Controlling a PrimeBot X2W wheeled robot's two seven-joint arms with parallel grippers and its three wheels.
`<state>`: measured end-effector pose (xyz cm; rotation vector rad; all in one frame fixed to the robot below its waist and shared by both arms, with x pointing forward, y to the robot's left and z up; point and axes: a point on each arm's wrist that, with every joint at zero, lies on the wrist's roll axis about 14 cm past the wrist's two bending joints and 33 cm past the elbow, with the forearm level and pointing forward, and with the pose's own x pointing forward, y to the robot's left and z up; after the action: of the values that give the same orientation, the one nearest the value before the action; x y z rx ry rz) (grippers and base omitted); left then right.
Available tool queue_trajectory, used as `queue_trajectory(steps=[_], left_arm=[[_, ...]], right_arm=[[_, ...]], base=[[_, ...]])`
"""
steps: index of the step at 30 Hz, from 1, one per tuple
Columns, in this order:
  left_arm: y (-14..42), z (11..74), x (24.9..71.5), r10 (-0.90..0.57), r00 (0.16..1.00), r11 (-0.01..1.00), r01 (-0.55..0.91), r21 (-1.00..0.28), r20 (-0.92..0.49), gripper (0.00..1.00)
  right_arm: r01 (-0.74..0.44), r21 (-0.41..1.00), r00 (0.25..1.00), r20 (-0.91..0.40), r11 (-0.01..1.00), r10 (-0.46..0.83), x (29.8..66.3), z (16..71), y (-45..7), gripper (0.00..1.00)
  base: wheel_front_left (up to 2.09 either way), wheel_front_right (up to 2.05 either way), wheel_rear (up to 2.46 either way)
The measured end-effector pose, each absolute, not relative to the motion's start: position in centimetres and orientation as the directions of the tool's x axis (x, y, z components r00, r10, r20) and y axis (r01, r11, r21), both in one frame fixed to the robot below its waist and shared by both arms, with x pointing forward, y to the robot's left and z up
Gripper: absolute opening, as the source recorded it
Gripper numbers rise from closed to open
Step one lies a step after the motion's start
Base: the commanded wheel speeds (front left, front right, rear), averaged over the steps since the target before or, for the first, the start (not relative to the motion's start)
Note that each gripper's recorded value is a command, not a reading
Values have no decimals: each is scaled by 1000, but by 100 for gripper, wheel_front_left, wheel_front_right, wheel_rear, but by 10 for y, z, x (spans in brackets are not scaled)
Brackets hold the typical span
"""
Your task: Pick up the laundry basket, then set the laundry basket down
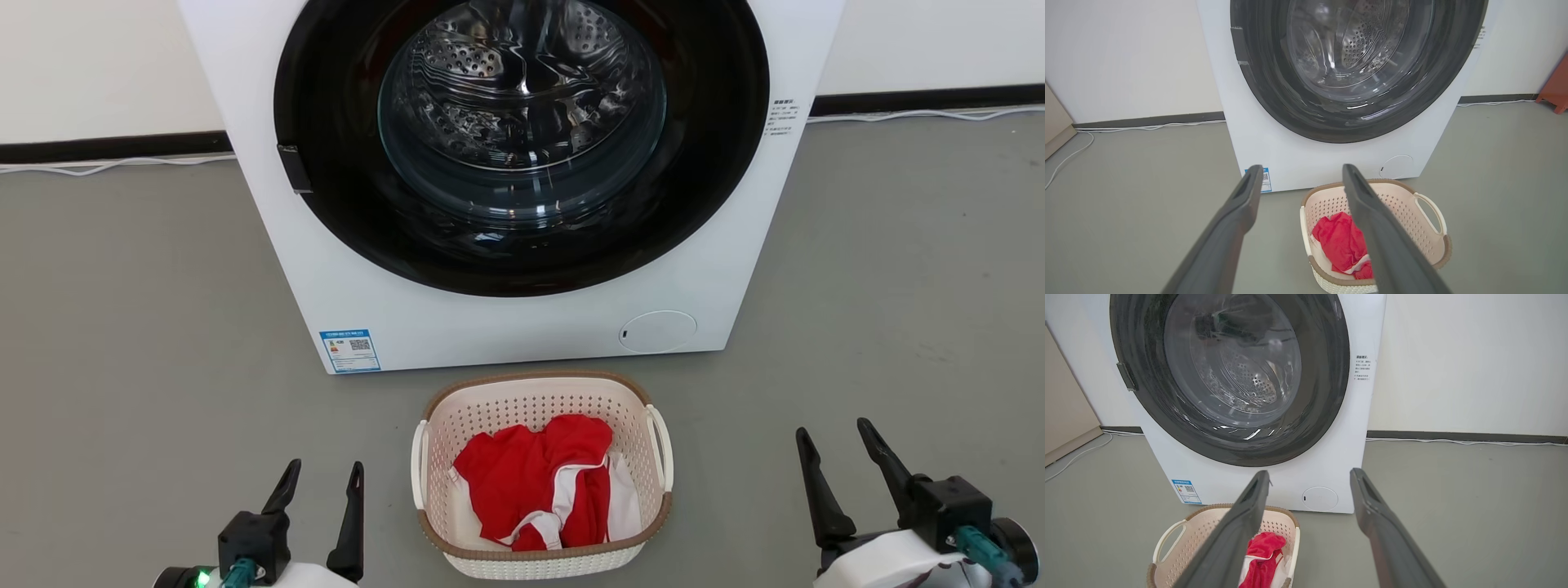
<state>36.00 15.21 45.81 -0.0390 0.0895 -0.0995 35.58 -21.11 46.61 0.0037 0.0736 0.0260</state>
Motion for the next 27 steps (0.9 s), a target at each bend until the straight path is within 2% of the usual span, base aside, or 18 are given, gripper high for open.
queue_trajectory(steps=[6,27], left_arm=[[152,453,358,-111,989,993,113,19,-97,100],[157,443,357,-95,987,995,98,17,-126,100]], right_arm=[[-44,-62,997,-73,997,39,355,465,-211,100],[-43,-66,994,-100,997,36,353,457,-213,100]], base=[[0,0,0],[0,0,0]])
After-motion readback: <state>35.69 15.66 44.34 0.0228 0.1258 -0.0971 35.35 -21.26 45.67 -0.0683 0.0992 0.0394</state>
